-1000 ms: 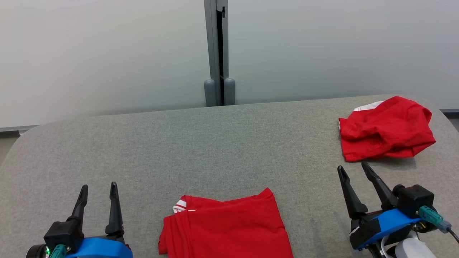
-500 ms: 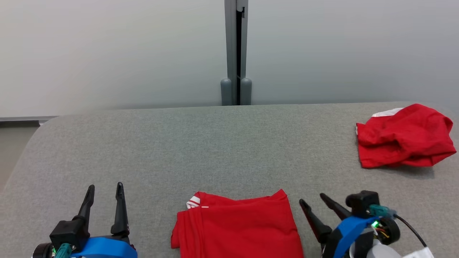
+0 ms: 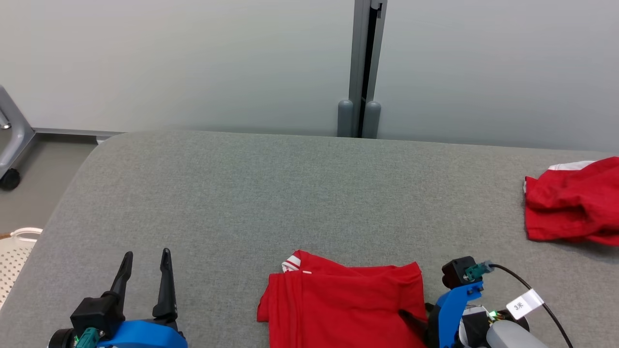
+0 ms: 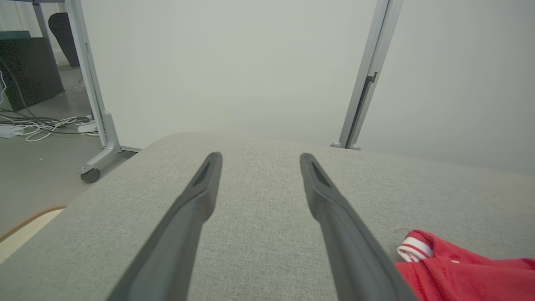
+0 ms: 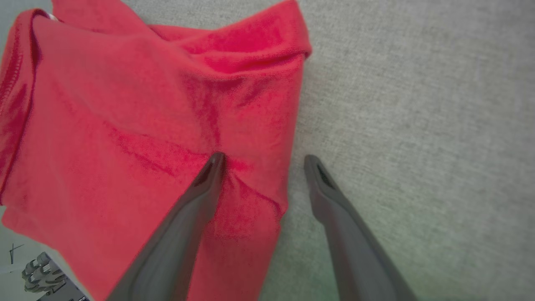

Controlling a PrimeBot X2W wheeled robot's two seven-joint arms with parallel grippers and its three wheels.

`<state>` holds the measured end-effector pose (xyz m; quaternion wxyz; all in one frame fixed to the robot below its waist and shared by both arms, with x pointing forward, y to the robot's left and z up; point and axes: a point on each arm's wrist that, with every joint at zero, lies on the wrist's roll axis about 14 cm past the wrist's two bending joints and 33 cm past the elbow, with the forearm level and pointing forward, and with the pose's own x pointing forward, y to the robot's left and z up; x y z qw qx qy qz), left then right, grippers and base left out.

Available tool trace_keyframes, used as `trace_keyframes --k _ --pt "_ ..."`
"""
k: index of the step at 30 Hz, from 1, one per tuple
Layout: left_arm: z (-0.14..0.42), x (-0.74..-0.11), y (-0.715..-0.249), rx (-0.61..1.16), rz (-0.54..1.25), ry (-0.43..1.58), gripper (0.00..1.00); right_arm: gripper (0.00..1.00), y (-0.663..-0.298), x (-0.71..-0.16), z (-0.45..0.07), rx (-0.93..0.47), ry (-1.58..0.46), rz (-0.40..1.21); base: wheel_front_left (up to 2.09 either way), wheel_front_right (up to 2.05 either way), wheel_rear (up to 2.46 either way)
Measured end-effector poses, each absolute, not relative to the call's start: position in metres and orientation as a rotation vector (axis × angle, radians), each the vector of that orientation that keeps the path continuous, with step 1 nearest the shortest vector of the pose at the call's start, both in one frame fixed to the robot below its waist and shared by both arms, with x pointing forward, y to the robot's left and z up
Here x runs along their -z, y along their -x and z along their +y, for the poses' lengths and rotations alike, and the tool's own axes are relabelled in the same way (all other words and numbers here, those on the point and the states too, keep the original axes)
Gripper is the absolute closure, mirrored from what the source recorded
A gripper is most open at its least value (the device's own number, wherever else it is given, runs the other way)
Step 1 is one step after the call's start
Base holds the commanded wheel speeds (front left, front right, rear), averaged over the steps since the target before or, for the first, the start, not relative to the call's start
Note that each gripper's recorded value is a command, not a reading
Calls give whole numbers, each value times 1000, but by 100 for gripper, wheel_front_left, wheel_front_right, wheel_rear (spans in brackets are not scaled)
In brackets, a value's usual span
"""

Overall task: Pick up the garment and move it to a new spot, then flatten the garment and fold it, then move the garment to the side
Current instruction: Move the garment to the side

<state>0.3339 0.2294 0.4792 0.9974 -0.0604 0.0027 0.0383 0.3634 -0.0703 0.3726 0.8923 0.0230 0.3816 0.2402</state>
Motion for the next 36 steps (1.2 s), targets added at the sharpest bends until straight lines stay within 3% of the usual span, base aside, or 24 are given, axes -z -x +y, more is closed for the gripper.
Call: trace_keyframes --k 4,5,6,7,16,25,36 --pt "236 -476 -330 -97 15 123 0 0 -364 -371 -57 -524 -64 832 0 0 0" --pt "236 -475 -329 -100 17 123 0 16 -364 -371 -55 -533 -60 836 0 0 0" --pt "237 -474 -329 -102 19 125 0 66 -364 -371 -53 -540 -59 834 0 0 0" --pt "238 -474 -328 -105 21 125 0 100 -365 -372 -52 -545 -60 825 0 0 0" --pt "227 -472 -339 -70 29 135 0 100 -391 -401 -62 -526 -76 669 0 0 0" --pt "168 -471 -375 107 41 151 0 100 -419 -435 -112 -418 -64 554 0 0 0" --pt "80 -472 -409 356 48 163 0 100 -405 -439 -189 -216 -134 506 0 0 0"
